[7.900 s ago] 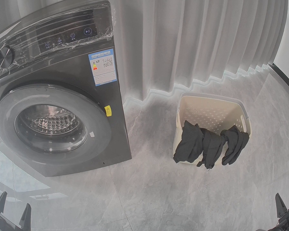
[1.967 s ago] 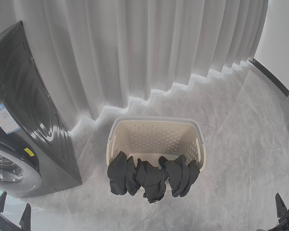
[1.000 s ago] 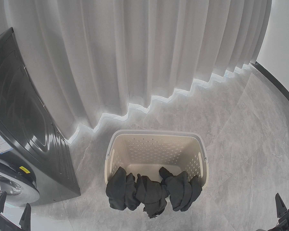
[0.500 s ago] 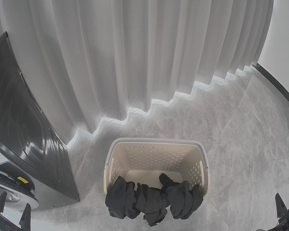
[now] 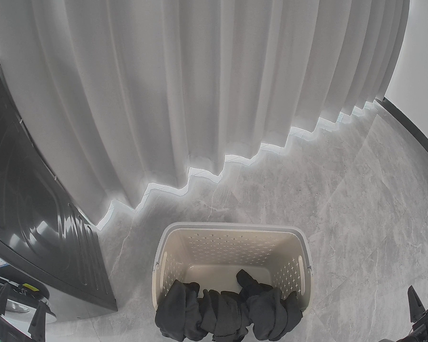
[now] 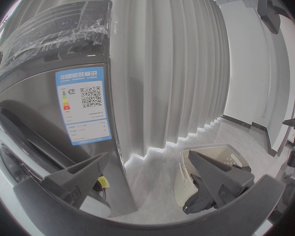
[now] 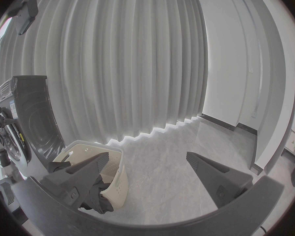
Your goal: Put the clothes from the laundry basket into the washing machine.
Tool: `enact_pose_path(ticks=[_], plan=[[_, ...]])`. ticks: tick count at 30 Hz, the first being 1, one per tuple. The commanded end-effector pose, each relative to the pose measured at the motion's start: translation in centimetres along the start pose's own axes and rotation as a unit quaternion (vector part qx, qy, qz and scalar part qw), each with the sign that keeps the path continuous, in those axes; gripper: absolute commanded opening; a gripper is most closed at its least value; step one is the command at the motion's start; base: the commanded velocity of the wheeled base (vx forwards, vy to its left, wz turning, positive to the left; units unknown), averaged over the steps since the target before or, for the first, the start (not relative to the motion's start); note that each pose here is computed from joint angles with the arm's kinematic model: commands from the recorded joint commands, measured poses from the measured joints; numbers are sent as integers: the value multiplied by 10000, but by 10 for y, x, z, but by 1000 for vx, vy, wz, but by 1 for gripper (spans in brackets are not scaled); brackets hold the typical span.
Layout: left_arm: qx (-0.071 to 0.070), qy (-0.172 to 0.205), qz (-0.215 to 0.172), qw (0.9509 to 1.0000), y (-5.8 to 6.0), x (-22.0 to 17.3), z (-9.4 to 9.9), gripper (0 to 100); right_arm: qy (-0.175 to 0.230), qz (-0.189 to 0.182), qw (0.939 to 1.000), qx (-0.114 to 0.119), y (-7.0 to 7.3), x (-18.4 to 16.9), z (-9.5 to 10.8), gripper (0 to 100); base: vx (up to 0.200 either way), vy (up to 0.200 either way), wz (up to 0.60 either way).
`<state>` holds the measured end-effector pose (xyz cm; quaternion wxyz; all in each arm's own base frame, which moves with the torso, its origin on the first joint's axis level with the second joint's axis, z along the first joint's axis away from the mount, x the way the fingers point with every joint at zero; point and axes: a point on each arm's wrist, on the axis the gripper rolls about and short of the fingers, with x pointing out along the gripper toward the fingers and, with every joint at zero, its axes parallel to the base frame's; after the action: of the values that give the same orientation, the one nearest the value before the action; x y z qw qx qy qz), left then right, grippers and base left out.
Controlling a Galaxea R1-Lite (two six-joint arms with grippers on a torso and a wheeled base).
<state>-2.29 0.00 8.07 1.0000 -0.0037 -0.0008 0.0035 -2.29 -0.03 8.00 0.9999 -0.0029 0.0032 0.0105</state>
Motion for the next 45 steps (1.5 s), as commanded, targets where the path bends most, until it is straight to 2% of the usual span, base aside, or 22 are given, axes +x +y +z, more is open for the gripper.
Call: enact_pose_path(ticks=[1, 36, 42, 45], plan=[[-1, 23, 3, 10000, 0, 0, -5, 100, 14, 2, 10000, -2, 0, 0, -4, 100, 0, 0, 0], [-16, 23, 3, 10000, 0, 0, -5, 100, 14, 10, 10000, -2, 0, 0, -4, 100, 0, 0, 0], [-16, 23, 3, 10000, 0, 0, -5, 100, 14, 2, 10000, -2, 0, 0, -4, 100, -200, 0, 0], [-1, 30, 3, 10000, 0, 0, -5, 100, 14, -6, 10000, -2, 0, 0, -4, 100, 0, 0, 0]])
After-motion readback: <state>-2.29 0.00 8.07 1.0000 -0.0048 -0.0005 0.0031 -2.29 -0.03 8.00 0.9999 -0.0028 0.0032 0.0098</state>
